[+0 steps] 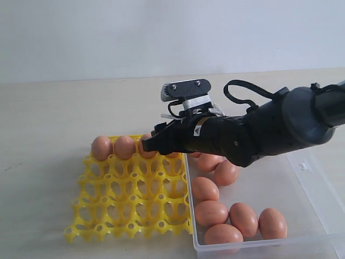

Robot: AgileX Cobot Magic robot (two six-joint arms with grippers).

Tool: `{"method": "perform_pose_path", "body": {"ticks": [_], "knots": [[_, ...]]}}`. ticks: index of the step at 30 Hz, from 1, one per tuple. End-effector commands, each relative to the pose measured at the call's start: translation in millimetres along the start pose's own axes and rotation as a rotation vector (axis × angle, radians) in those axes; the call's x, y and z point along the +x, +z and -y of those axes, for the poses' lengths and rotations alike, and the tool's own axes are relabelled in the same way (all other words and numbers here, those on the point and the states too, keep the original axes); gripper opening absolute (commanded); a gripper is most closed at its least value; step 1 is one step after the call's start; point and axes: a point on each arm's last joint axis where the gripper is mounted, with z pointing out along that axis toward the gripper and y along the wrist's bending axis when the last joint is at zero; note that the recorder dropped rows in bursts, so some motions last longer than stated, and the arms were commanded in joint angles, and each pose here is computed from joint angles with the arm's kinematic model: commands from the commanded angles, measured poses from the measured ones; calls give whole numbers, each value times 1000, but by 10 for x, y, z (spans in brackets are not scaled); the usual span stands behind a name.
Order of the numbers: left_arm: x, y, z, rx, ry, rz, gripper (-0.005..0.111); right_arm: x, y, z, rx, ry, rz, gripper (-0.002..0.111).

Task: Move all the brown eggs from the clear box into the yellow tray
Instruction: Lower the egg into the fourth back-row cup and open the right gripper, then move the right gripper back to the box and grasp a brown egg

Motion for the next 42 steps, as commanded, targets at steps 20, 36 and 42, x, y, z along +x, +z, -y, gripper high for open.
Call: {"method": "perform_pose_path", "body": {"ticks": [20,36,42], "knots": [[-21,-4,1,4,-2,13,0,-218,-1361,347,87,-126,-622,34],[-21,-4,1,4,-2,13,0,224,-1382,476,22,255,-740,50],[-21,-4,1,4,-2,13,0,409,-1366,513,53,278,-732,50]]}}
